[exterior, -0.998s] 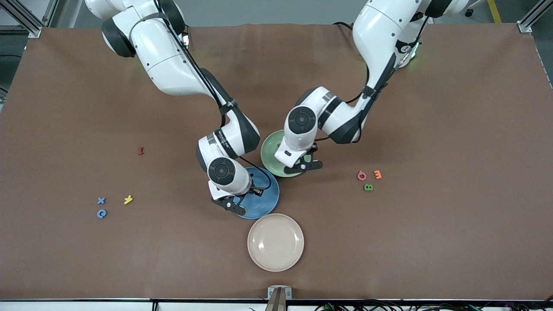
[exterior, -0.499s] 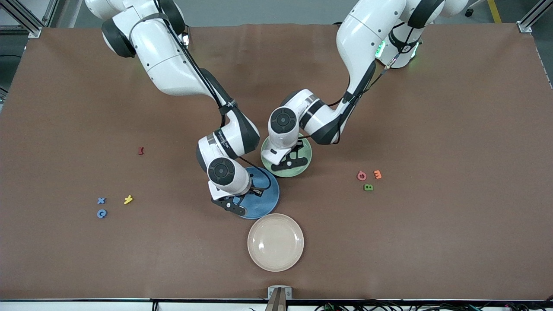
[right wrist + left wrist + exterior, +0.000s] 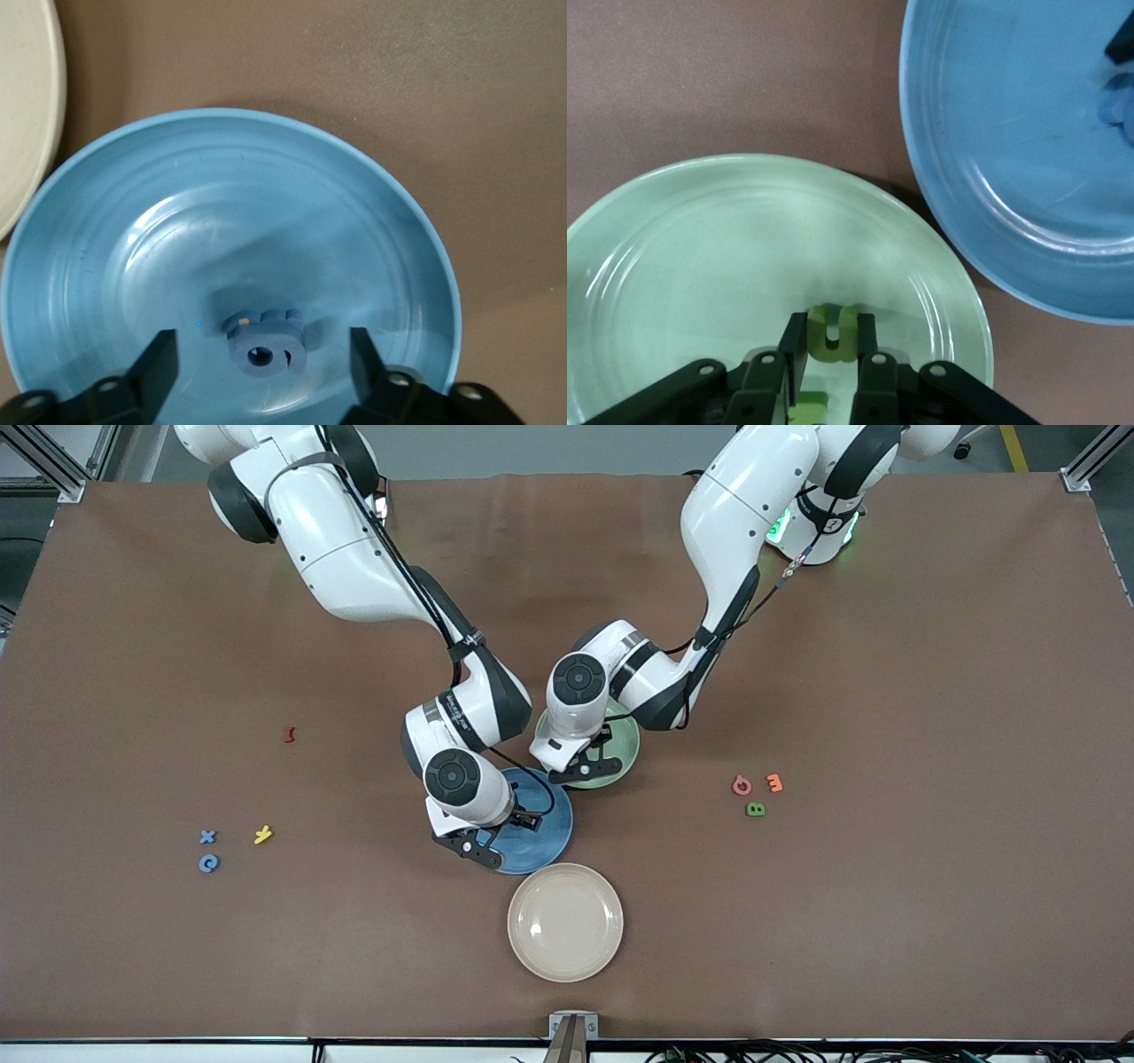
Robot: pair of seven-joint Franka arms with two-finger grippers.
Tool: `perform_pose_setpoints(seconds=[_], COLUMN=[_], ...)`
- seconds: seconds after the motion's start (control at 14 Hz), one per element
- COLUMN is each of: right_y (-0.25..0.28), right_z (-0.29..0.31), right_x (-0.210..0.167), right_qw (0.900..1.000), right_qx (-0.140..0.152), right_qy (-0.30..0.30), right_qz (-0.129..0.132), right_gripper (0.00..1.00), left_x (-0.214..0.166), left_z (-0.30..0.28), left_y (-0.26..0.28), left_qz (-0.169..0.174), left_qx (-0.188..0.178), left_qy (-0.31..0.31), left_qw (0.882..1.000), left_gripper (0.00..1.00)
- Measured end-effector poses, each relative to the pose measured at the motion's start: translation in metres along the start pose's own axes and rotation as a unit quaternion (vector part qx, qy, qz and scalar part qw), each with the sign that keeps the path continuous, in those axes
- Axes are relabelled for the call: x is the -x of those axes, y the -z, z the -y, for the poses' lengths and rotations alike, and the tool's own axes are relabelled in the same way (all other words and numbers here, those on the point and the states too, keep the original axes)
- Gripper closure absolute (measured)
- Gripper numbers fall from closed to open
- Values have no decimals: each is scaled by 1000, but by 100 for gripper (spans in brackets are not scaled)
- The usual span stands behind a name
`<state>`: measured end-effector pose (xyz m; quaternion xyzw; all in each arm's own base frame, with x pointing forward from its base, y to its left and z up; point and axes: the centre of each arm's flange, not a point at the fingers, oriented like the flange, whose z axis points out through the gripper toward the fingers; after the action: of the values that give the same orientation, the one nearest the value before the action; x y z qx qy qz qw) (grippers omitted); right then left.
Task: Sort letters by color into matching plates
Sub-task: 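Move the left gripper to green B while the right gripper reaches blue o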
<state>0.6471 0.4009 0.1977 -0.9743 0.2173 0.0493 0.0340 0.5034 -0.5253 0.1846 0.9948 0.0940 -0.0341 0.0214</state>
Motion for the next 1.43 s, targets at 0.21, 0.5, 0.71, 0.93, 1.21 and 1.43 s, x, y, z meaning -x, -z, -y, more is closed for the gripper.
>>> perform_pose_setpoints(seconds=[0.21,0.5,0.71,0.93,1.21,1.43], right_y=[7,37,65,93,115,124], right_z=[-2,-40,-90,-145,-232,-287], right_x=[-7,-63,-104,-144,-197,-226], right_qw=[1000,1000,1000,999,996,992], right_qx=[-4,-11,10,34,74,89], right_qy=[-2,22,0,15,47,86], right_qz=[-5,-12,12,20,6,-20], right_gripper=[0,0,0,0,0,0], left_x=[-1,-7,-26,-55,-100,-126], left_z=[-2,-6,0,24,86,145], left_y=[3,19,51,86,92,86], left_qz=[-2,-12,-28,-31,-27,-16], left_qx=[3,15,29,28,2,-21], left_qy=[0,1,13,24,11,-3], left_qw=[1000,1000,999,999,1000,1000], left_gripper=[65,25,1,1,1,1])
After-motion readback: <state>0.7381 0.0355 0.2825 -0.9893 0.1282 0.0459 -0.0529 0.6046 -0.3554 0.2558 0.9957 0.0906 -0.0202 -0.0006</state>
